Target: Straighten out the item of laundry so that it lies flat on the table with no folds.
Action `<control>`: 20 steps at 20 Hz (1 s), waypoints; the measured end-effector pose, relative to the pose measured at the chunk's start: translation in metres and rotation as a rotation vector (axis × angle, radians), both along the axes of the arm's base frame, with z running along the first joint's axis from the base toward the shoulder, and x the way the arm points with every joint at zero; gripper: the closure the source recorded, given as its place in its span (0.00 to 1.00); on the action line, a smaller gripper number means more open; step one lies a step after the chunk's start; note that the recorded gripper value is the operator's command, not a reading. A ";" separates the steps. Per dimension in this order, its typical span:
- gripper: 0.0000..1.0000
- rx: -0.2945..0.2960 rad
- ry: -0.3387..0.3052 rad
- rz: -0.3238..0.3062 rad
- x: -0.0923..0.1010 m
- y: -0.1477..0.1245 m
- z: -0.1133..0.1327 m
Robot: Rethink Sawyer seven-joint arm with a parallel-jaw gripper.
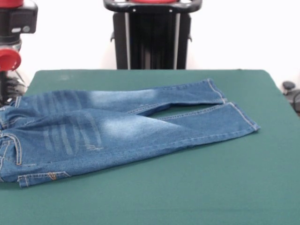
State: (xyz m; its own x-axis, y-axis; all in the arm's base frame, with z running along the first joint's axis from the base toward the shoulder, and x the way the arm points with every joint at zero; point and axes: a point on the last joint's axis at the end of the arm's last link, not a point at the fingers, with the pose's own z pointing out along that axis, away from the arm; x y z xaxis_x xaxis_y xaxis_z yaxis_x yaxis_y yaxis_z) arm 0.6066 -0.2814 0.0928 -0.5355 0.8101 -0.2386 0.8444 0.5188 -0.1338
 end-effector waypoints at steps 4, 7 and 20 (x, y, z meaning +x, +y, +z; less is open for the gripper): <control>0.00 0.025 0.020 -0.007 -0.014 0.013 0.001; 0.00 0.042 0.045 -0.003 -0.026 0.024 -0.004; 0.00 0.080 0.096 0.074 -0.031 0.089 -0.016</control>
State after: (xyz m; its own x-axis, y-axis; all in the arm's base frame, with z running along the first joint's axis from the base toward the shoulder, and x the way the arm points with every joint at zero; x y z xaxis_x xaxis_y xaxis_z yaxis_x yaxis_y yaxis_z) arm 0.5753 -0.1924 0.0766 -0.6114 0.7822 -0.1197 0.7890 0.5910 -0.1678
